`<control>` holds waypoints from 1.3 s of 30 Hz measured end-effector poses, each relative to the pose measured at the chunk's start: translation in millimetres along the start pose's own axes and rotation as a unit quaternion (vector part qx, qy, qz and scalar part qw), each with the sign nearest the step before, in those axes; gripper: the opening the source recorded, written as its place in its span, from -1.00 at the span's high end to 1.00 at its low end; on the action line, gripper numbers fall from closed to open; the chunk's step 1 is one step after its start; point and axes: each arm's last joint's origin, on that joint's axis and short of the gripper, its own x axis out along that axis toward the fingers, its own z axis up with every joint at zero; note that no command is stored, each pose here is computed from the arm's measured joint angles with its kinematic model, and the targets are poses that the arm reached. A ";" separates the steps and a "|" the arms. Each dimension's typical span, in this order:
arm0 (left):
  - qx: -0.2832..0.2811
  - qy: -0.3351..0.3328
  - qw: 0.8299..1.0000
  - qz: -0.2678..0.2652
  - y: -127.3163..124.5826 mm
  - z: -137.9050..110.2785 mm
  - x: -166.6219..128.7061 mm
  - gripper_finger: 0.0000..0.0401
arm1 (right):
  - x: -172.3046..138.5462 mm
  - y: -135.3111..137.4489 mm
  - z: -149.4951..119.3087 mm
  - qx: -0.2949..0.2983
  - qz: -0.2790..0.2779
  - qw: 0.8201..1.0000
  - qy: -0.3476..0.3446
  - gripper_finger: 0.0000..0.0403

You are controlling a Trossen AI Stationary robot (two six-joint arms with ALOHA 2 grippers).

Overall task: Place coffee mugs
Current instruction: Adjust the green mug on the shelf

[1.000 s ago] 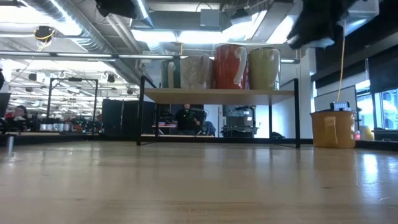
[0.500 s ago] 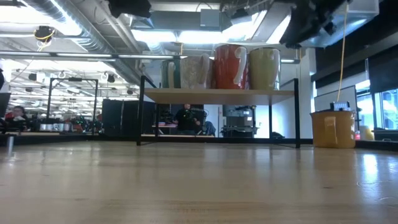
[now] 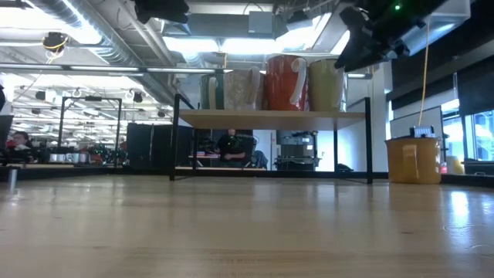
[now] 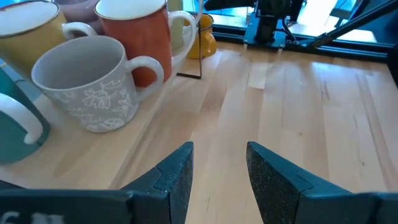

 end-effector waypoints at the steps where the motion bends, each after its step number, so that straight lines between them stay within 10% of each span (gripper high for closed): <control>1: 0.000 0.000 1.000 0.001 0.0 0.0 0.1 0.28 | 2.5 1.7 0.6 0.004 -0.005 1.000 -0.006 0.26; 18: -0.005 -0.004 1.000 0.003 0.1 0.7 0.0 0.28 | 29.7 5.9 0.3 0.039 -0.050 0.998 -0.016 0.84; 39: 0.011 -0.003 1.000 0.002 0.0 0.6 0.0 0.28 | 24.5 1.7 5.9 0.069 -0.085 0.994 -0.007 0.84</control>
